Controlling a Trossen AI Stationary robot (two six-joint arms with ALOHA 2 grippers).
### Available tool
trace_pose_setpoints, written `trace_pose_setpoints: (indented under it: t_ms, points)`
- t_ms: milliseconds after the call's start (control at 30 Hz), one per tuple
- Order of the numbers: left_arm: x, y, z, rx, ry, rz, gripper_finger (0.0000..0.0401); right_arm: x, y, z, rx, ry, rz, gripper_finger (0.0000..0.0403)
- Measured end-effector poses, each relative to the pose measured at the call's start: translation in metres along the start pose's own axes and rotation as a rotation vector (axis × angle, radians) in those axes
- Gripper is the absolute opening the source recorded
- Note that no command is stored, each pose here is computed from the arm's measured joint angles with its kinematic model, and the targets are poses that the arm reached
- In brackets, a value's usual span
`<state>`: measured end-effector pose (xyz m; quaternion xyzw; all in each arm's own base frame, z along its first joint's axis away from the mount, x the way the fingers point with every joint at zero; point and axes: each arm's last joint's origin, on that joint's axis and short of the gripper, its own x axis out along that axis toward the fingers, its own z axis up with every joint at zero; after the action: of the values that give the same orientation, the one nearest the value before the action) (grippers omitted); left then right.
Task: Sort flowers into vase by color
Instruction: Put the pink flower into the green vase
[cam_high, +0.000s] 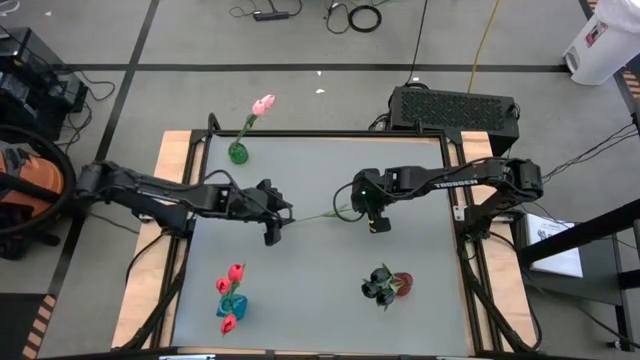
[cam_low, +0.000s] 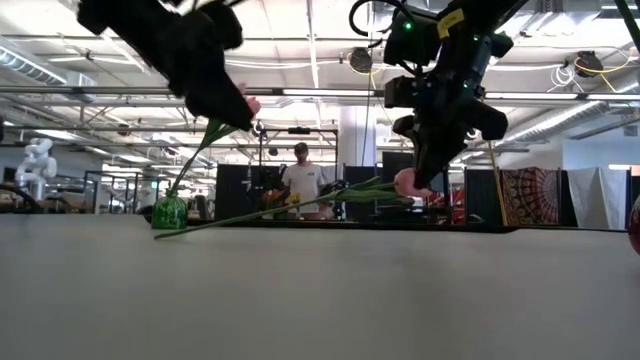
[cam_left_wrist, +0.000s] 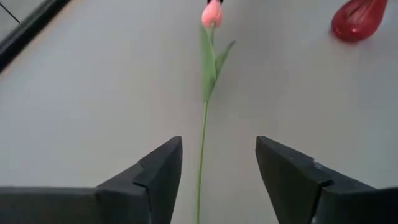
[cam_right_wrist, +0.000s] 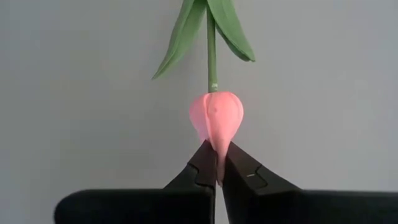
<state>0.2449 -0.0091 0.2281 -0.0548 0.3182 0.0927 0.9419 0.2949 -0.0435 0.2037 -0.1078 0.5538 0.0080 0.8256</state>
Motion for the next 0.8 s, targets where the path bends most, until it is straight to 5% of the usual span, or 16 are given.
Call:
trace_pose_setpoints:
  t_ms: [800]
  points:
    - [0.090, 0.003, 0.005, -0.053, -0.099, 0.017, 0.0215, 0.000, -0.001, 0.002, -0.008, -0.021, -0.007, 0.0004]
